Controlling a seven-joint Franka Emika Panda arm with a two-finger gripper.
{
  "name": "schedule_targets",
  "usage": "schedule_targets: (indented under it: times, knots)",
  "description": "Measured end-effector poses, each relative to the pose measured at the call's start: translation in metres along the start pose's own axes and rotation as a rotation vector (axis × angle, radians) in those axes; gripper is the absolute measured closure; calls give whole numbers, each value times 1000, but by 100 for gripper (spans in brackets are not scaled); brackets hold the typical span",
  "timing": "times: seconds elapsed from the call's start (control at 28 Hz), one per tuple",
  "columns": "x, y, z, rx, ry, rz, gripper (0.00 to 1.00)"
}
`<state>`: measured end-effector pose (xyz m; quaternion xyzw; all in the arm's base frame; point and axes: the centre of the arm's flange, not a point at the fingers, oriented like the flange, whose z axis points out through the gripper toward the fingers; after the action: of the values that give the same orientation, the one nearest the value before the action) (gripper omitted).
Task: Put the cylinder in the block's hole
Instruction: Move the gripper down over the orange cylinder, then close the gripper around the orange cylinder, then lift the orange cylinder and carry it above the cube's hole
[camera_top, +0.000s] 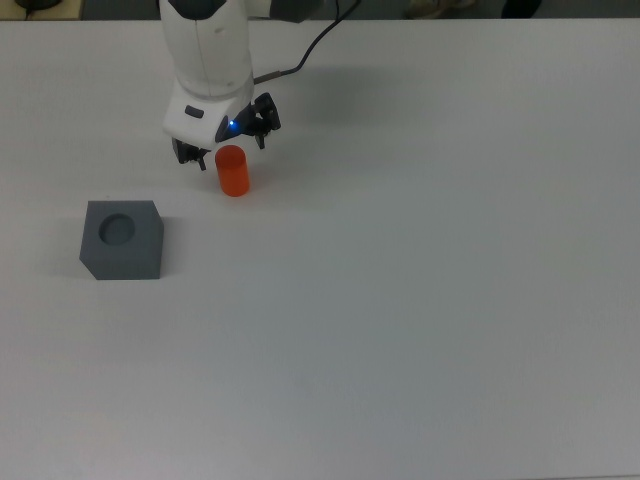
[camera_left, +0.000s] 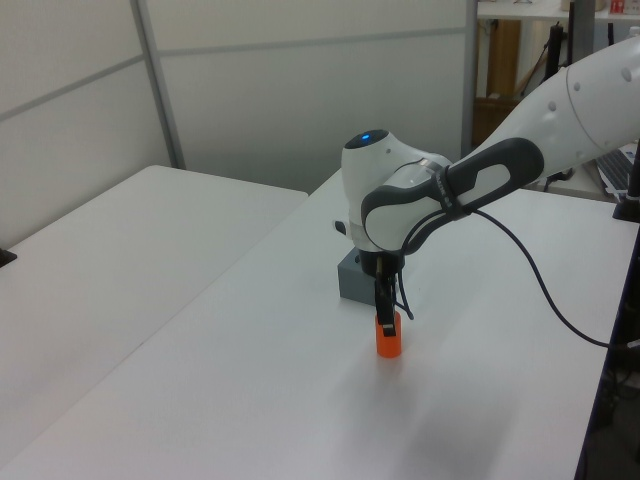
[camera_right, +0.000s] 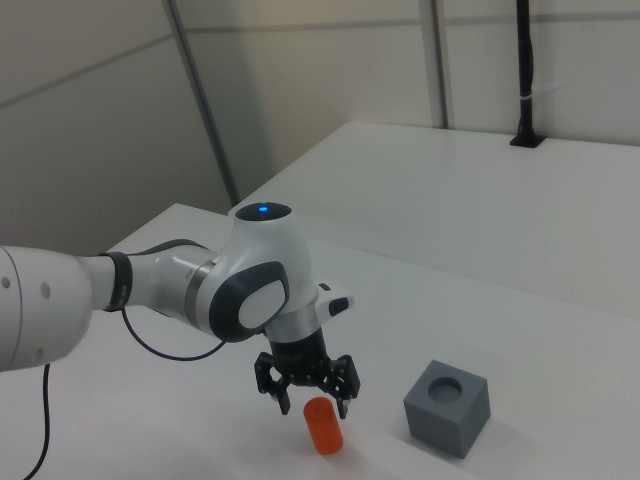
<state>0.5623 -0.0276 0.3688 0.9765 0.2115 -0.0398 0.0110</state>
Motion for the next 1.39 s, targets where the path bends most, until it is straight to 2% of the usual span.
schedule_targets:
  times: [0.18, 0.21, 0.39, 0.57, 0.86, 1.04, 1.21, 1.39]
  knots:
    - [3, -5, 5, -10, -14, -22, 4]
    - [4, -6, 5, -10, -14, -25, 12]
    - [6, -6, 1, -13, -7, -25, 33]
    - [7, -5, -1, -15, -2, -25, 49]
    - [11, 4, -16, -29, 27, -6, 50]
    - [10, 41, -68, -32, 83, 94, 50]
    - [-7, 93, -119, -11, 178, 225, 50]
    - [-18, 123, -130, -14, 208, 299, 50]
